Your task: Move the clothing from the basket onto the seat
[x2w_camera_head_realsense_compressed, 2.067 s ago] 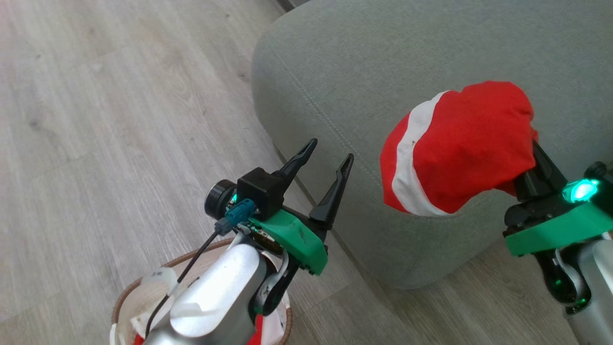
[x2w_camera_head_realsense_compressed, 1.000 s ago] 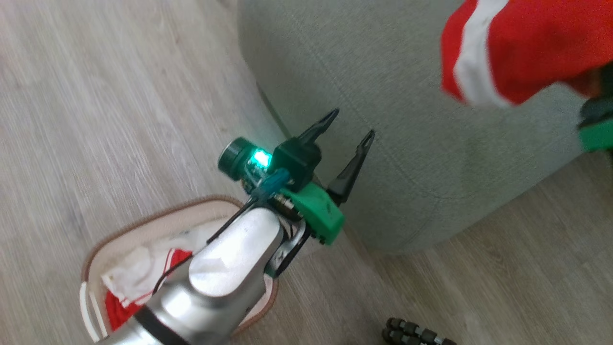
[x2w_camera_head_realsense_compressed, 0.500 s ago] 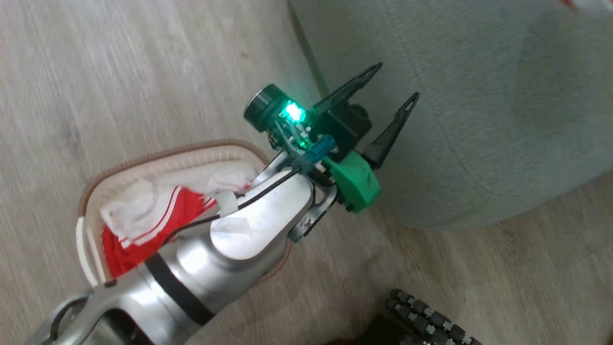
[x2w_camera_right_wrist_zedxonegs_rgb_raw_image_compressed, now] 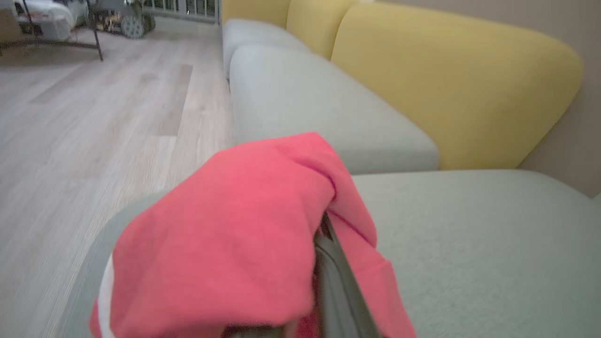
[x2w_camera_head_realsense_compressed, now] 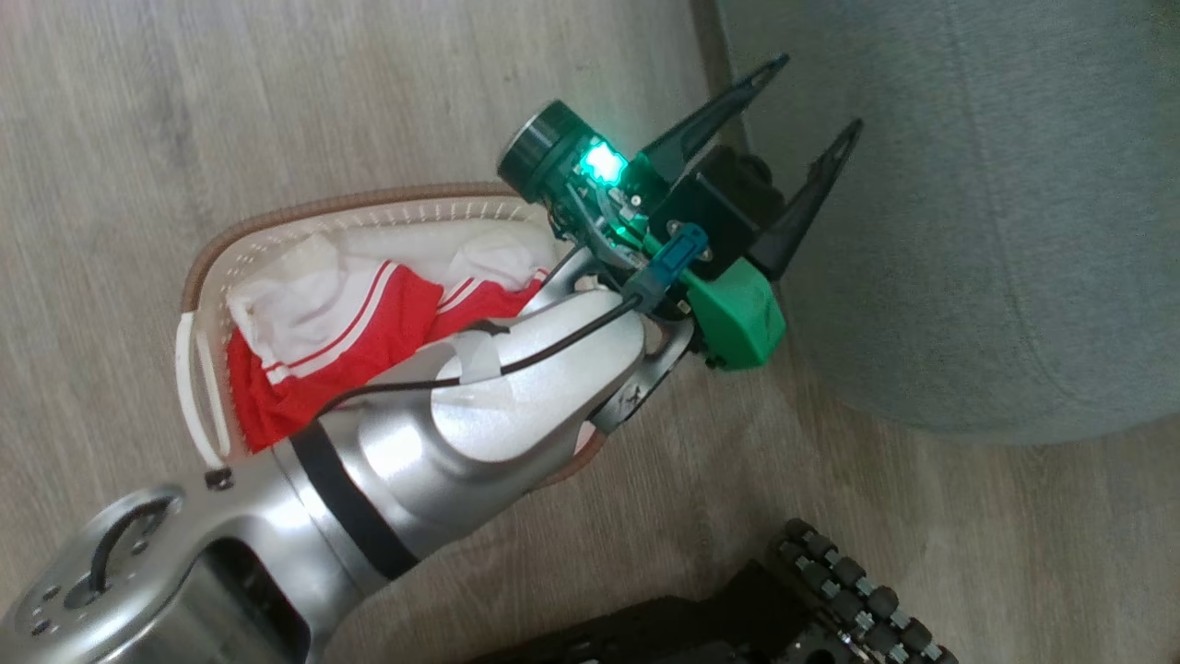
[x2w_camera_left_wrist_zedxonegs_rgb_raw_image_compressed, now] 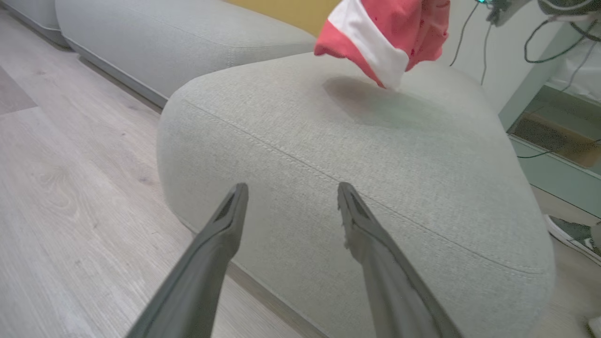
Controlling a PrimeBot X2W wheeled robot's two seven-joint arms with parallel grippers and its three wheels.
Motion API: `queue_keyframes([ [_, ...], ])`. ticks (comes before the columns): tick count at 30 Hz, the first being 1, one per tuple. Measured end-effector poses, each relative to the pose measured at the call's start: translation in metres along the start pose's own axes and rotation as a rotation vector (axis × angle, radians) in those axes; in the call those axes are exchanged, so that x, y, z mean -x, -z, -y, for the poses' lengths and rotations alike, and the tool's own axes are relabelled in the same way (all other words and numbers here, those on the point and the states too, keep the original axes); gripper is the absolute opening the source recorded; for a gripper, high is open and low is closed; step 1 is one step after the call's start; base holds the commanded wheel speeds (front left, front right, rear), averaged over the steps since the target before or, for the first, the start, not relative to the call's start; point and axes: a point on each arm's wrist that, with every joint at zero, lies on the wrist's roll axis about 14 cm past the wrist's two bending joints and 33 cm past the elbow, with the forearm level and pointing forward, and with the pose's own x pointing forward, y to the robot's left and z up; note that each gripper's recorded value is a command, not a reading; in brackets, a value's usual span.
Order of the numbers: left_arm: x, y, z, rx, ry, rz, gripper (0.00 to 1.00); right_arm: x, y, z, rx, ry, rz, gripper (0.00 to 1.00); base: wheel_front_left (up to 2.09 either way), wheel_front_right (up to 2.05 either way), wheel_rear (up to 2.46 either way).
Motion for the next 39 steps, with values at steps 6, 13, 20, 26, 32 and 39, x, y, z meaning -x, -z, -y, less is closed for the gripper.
queue_keyframes([
  [6,0.001,0.007,-0.012,0.002,-0.036,-0.015,1.00,0.000,0.056,-0.030,0.000,-0.075,-0.154,0.00,0.00,0.00,0.00],
  [13,0.001,0.001,-0.006,-0.001,-0.029,-0.012,1.00,0.030,0.102,-0.041,-0.035,-0.131,-0.421,0.00,0.00,0.00,0.00],
  [20,0.002,-0.014,0.003,-0.025,-0.018,0.001,1.00,0.036,0.083,-0.025,-0.031,-0.110,-0.457,1.00,0.00,0.00,0.00],
  [26,0.004,-0.030,0.007,-0.053,-0.022,0.016,1.00,0.050,0.079,-0.020,-0.013,-0.118,-0.484,1.00,0.00,0.00,0.00],
  [32,0.012,-0.048,0.020,-0.069,-0.025,0.024,1.00,0.069,0.059,-0.017,0.021,-0.148,-0.478,1.00,0.00,0.00,0.00],
  [39,0.030,-0.079,0.040,-0.073,-0.033,0.064,1.00,0.094,0.016,-0.005,0.052,-0.168,-0.415,1.00,0.00,0.00,0.00],
])
